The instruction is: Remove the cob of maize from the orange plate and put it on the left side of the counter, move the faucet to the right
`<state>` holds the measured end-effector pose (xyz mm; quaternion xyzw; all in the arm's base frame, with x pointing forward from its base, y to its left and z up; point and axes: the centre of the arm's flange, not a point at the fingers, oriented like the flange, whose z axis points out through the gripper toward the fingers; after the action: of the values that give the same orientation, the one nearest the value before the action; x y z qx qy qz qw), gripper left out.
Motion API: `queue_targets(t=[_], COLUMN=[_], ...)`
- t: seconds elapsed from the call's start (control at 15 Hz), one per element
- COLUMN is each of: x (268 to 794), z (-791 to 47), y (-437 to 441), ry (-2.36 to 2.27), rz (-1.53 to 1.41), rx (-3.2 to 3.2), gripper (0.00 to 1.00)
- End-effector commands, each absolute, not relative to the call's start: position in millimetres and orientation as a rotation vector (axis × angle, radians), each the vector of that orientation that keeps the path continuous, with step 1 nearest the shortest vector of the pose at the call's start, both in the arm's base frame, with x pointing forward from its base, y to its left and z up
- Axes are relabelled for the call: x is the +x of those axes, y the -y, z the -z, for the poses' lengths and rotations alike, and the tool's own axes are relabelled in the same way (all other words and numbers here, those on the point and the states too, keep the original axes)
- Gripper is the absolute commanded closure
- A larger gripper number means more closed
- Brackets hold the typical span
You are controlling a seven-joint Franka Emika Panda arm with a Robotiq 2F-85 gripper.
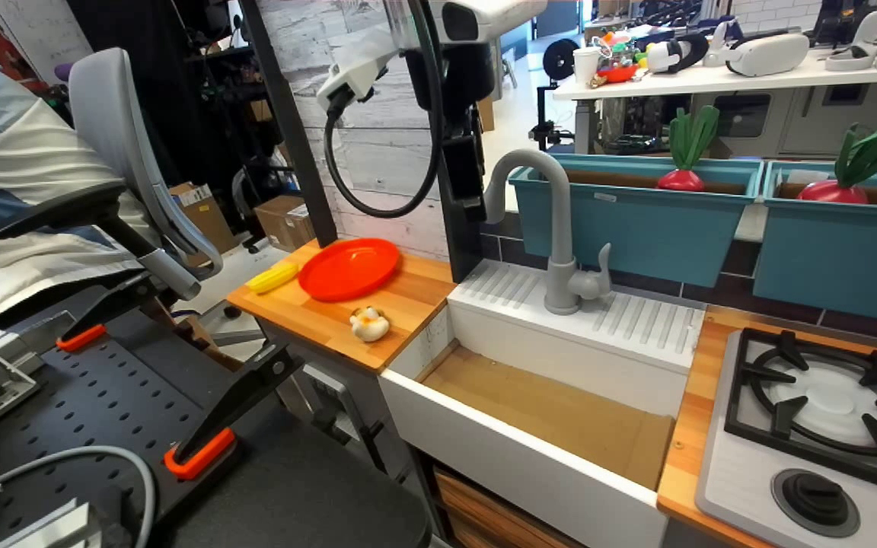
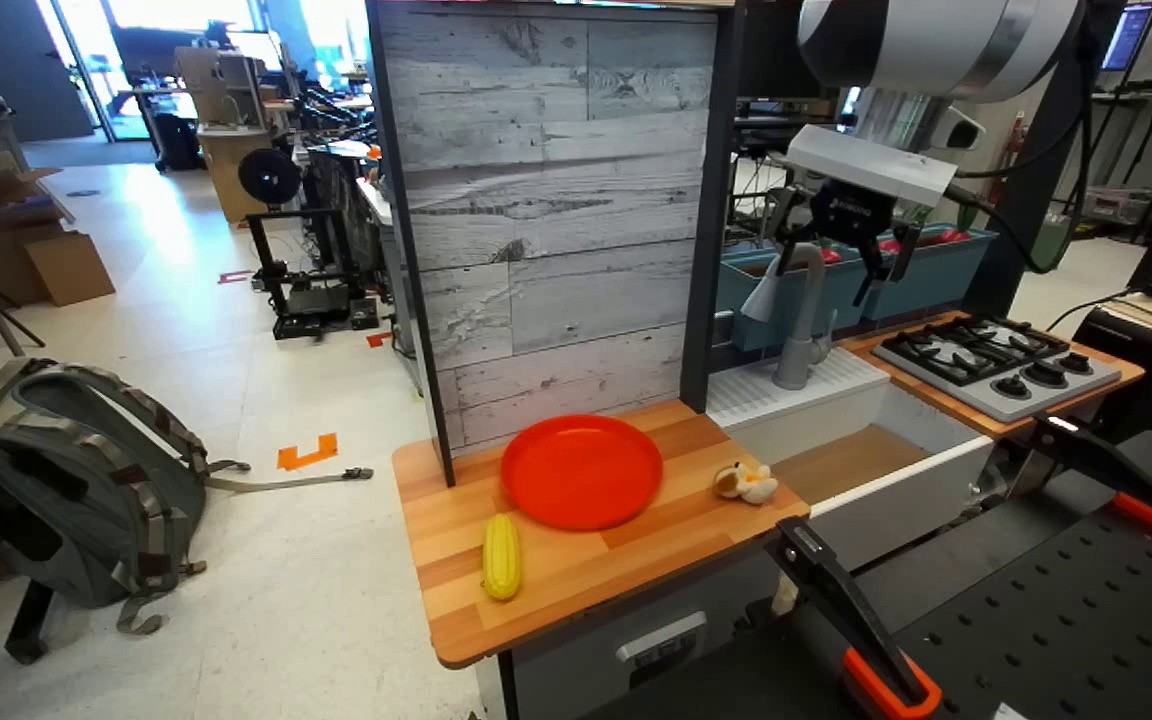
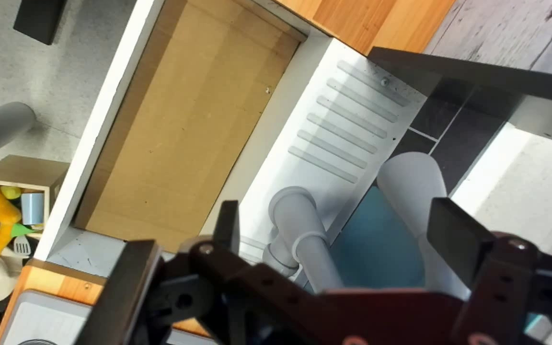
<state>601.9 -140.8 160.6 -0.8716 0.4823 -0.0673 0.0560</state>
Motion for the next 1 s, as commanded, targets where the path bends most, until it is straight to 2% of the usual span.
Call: queue_targets(t=[0.0, 0.93], x=[623.1, 650.0], z=[-151.5, -149.1], y=[140.1, 127.0], ry=[-1.496, -1.487], rz=[0.269, 0.336], rx=[-2.608, -2.607], gripper=[0.00, 0.00])
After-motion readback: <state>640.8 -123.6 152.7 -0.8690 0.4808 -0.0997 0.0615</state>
